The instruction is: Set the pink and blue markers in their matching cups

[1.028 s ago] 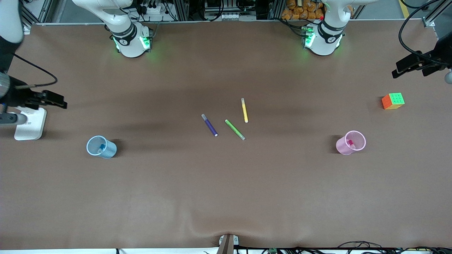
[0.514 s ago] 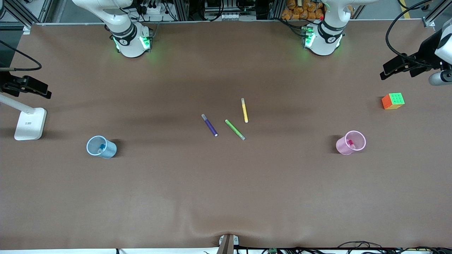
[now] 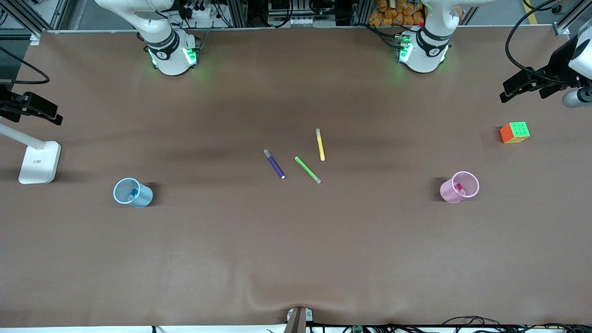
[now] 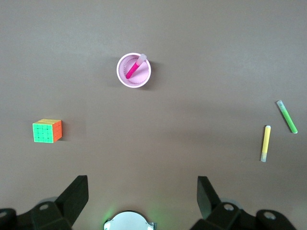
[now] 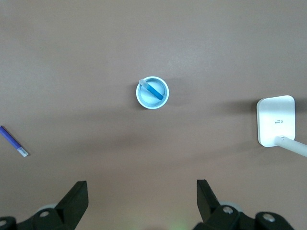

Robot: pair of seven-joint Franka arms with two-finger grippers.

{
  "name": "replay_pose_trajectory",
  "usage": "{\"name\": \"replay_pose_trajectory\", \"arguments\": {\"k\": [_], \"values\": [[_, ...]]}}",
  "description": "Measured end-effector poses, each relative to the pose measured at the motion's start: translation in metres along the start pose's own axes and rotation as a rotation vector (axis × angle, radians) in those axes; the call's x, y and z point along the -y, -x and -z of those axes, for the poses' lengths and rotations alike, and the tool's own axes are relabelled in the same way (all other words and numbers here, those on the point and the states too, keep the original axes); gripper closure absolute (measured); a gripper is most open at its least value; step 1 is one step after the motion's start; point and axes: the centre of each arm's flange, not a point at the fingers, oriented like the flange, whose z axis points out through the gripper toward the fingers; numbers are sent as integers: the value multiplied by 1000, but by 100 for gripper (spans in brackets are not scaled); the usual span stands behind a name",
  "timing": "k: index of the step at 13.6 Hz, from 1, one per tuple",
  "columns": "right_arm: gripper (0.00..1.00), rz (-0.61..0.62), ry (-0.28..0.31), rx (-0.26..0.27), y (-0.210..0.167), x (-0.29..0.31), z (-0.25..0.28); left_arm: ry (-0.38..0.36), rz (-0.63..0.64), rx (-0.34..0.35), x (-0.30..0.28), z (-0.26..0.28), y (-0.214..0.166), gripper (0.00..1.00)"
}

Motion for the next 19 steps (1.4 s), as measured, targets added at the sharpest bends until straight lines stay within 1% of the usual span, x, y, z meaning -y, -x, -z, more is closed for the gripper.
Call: {"name": "replay_pose_trajectory", "arguments": {"k": [3, 6, 10, 19], "values": [[0, 3, -1, -5, 9, 1, -3, -7, 1, -4, 1, 0, -1, 0], [0, 7, -1, -2, 10, 2, -5, -32, 2, -15, 4, 0, -2, 0], [0, 10, -10, -2, 10, 4, -5, -34, -5, -15, 3, 0, -2, 0], [0, 10, -12, -2, 10, 5, -5, -37, -28, -4, -1, 1, 2, 0]]}}
